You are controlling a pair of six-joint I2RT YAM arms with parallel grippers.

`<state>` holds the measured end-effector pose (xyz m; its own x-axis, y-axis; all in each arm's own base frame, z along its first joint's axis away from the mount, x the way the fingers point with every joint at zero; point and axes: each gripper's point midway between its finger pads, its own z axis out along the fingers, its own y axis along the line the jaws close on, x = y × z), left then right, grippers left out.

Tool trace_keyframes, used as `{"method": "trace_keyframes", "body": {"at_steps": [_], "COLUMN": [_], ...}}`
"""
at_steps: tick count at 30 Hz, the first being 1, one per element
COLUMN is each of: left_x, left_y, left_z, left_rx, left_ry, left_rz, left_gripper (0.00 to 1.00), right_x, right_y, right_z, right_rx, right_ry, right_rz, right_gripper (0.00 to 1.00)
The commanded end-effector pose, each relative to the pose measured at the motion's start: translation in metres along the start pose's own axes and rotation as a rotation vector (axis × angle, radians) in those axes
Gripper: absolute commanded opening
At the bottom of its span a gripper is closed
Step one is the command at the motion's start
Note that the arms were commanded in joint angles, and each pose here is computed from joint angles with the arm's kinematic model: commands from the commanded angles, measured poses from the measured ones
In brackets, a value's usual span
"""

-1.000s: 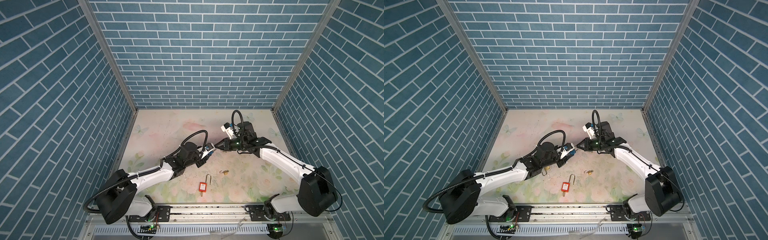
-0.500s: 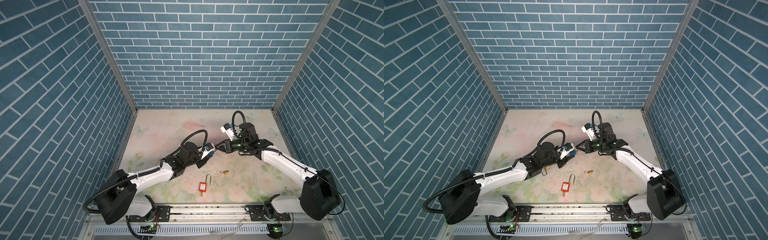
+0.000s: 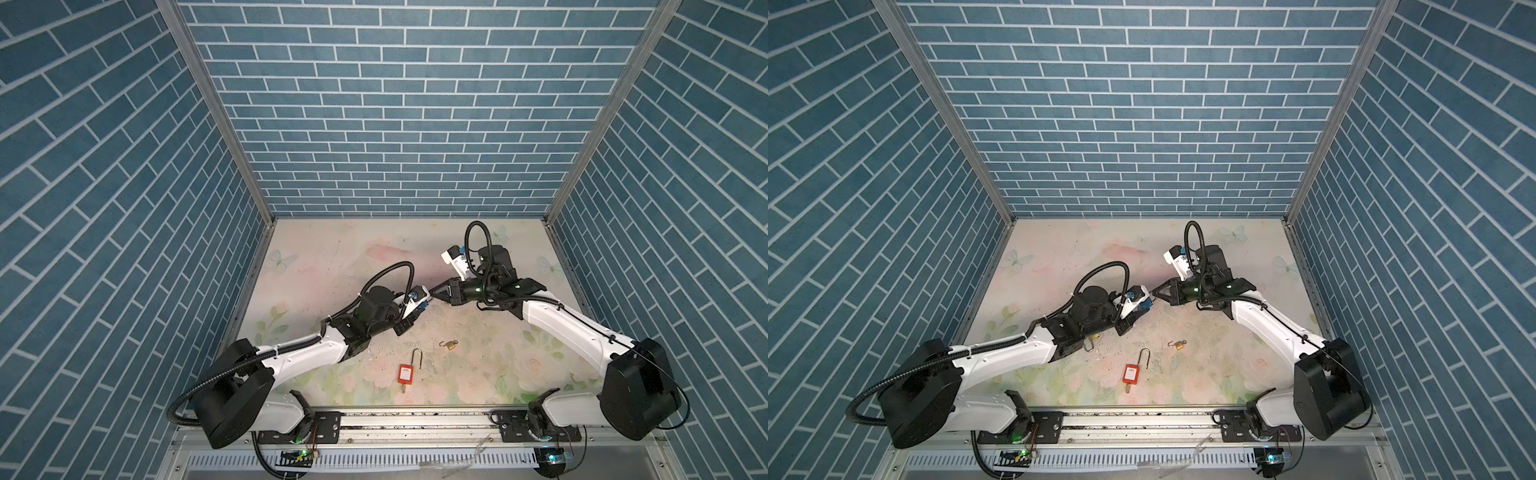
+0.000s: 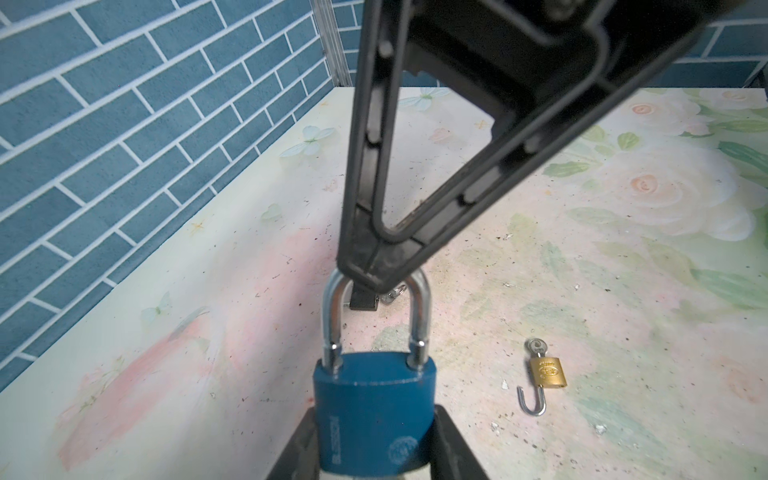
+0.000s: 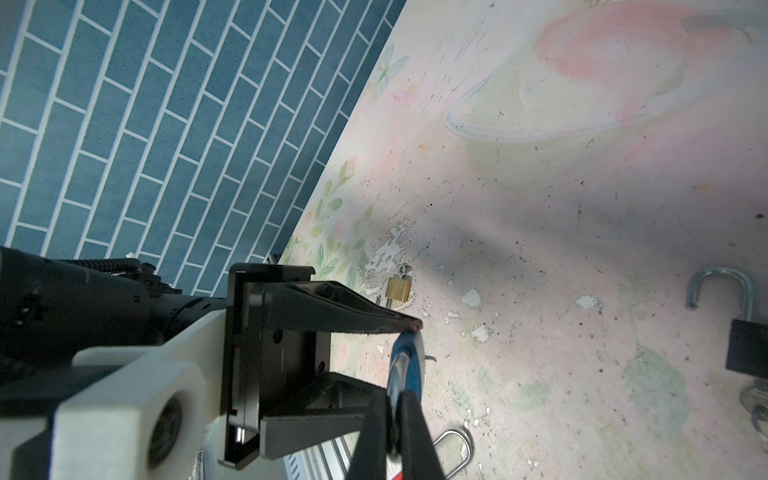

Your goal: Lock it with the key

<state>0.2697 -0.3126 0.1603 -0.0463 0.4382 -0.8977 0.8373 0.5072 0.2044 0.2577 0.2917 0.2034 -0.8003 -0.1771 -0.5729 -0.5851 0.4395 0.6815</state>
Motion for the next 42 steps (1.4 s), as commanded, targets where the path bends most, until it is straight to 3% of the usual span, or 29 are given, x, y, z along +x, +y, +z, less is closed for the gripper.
{"method": "trace_keyframes", "body": {"at_steps": [1, 33, 42], "left_x": [-0.074, -0.169, -0.183], "left_y": [0.022, 0.036, 0.043], "left_z": [-0.017, -0.031, -0.035], "left_rx": [-0.097, -0.087, -0.121], "left_ry": [-0.267, -0.495, -0.536], "left_rz": [0.029, 0.027, 0.038], "left_gripper": [0.19, 0.19, 0.18], "right_x": [0.022, 0.059, 0.071], "right_y": [-0.006, -0.031, -0.038], "right_z": [0.009, 0.033, 0.04], "right_rx": [-0.003, -0.026, -0.022], "right_ry": [0.088, 0.201, 0.226], "right_rz": [0.059, 0.141, 0.164], "right_gripper": [0.0, 0.0, 0.0]}}
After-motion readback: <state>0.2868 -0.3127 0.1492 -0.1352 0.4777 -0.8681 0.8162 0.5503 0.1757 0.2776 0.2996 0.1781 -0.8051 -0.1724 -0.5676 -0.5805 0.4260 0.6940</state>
